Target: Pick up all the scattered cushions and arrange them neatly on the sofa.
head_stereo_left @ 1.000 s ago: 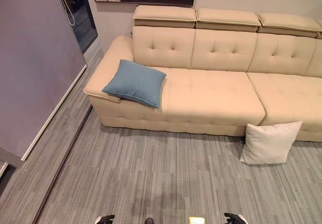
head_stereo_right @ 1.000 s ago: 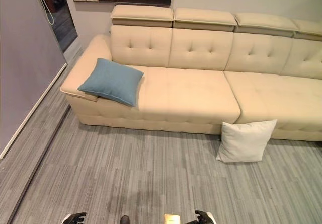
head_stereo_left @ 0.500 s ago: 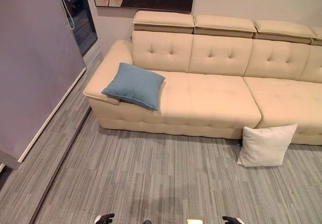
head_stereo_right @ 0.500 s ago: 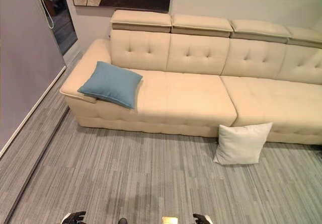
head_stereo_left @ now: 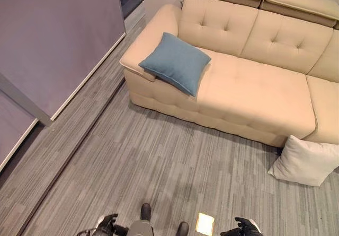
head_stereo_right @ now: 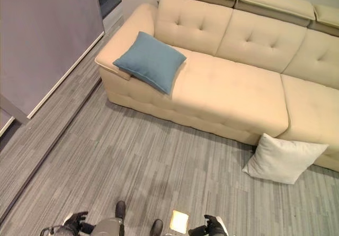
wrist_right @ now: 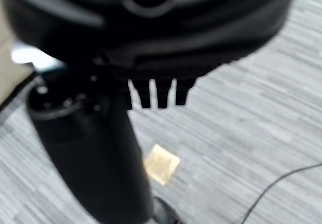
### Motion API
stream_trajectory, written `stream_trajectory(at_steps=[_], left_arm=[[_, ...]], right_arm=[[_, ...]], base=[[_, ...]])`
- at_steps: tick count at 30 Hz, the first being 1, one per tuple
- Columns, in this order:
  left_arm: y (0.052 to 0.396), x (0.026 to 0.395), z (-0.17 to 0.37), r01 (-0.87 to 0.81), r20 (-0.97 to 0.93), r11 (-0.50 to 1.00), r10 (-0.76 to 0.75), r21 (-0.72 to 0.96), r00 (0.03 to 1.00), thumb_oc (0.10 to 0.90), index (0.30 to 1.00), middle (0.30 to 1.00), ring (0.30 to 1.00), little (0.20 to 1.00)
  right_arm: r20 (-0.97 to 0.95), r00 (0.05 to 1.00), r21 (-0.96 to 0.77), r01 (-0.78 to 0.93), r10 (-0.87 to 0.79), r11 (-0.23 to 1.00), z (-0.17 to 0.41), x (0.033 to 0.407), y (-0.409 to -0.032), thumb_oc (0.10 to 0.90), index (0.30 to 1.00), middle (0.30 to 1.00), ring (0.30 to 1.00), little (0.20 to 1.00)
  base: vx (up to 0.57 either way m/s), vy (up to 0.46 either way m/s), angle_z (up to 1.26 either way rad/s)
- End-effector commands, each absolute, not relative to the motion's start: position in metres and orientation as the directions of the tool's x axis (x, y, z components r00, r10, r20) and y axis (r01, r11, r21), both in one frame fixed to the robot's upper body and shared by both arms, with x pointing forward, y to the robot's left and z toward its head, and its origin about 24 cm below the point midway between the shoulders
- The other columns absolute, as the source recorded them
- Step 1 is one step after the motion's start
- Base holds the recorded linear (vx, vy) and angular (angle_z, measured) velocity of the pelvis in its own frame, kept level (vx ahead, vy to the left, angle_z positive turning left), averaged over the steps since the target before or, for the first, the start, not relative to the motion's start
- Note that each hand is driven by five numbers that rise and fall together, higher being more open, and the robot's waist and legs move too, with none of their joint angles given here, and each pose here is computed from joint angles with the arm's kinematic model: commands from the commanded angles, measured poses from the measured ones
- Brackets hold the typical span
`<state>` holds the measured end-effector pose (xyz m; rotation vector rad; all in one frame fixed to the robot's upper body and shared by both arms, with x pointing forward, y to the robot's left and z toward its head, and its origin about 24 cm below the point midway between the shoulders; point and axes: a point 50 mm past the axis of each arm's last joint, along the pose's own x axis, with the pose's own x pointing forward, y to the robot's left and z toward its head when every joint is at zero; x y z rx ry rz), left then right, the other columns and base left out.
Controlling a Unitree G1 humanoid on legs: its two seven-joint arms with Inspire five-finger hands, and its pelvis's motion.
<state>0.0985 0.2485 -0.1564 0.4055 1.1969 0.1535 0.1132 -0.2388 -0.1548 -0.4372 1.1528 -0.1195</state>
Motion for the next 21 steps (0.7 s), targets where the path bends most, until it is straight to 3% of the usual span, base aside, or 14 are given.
stream_trajectory(at_steps=[1,10,21], left_arm=[[0.255,0.106,-0.152,0.082,-0.85,0.908,0.35,0.411,0.394,0.8,0.9,0.9,0.9,0.9],[0.263,0.11,-0.148,0.067,-0.835,0.901,0.366,0.428,0.41,0.8,0.9,0.9,0.9,0.9],[0.251,0.109,-0.153,0.115,-0.854,0.911,0.32,0.396,0.41,0.8,0.9,0.9,0.9,0.9]], right_arm=[[-0.824,0.46,-0.452,-0.182,-0.331,0.873,-0.15,0.121,-0.246,0.8,0.9,0.9,0.9,0.9],[-0.809,0.505,-0.449,-0.202,-0.3,0.87,-0.146,0.135,-0.239,0.8,0.9,0.9,0.9,0.9],[-0.827,0.462,-0.44,-0.181,-0.319,0.879,-0.15,0.118,-0.246,0.8,0.9,0.9,0.9,0.9]], base=[[0.18,0.274,0.07],[0.14,0.138,0.15],[0.25,-0.063,0.44]])
